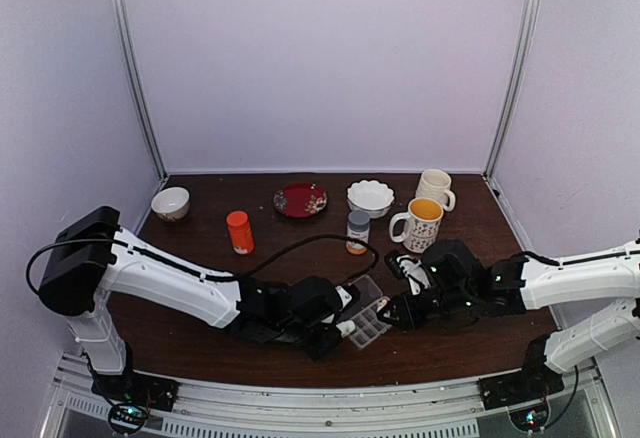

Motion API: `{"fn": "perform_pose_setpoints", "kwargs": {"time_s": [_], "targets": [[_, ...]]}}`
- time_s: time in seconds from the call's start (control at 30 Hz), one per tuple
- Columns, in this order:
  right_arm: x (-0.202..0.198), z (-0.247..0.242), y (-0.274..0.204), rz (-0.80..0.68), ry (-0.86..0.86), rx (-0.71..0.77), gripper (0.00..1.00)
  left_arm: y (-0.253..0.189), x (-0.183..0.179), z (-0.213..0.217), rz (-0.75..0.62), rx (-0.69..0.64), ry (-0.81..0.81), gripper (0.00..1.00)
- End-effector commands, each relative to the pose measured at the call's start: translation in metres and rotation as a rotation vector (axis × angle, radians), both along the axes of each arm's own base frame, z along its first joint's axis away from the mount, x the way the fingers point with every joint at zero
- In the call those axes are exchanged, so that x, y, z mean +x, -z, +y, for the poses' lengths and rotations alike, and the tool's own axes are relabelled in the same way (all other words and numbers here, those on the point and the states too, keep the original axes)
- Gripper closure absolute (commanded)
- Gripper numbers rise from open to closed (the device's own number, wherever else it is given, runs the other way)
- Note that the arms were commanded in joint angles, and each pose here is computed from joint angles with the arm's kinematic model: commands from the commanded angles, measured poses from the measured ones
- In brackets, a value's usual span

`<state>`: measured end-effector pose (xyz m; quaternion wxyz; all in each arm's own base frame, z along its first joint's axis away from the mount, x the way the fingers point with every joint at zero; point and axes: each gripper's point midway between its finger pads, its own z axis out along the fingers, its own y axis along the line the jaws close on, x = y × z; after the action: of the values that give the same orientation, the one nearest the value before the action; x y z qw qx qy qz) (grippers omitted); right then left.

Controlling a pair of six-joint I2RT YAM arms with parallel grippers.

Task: Sort the pills into containers
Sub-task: Pour the pill into the compartment of the pill container.

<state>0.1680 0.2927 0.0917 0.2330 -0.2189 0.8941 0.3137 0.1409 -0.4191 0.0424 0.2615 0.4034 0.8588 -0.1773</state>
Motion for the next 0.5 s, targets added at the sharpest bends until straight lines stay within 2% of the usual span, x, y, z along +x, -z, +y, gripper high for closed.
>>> {"fn": "perform_pose_setpoints", "kwargs": {"time_s": [0.0, 0.23, 0.47], "targets": [[0.003, -0.001, -0.005, -0.022, 0.018, 0.020, 1.00, -0.022, 0.004, -0.002, -0.019, 0.003, 0.005, 1.00], [0.002, -0.001, -0.005, -0.022, 0.019, 0.026, 1.00, -0.032, 0.004, -0.003, -0.016, 0.034, 0.015, 1.00], [0.002, 0.000, -0.004, -0.019, 0.021, 0.033, 1.00, -0.022, 0.004, -0.003, -0.009, 0.053, 0.016, 1.00]]}}
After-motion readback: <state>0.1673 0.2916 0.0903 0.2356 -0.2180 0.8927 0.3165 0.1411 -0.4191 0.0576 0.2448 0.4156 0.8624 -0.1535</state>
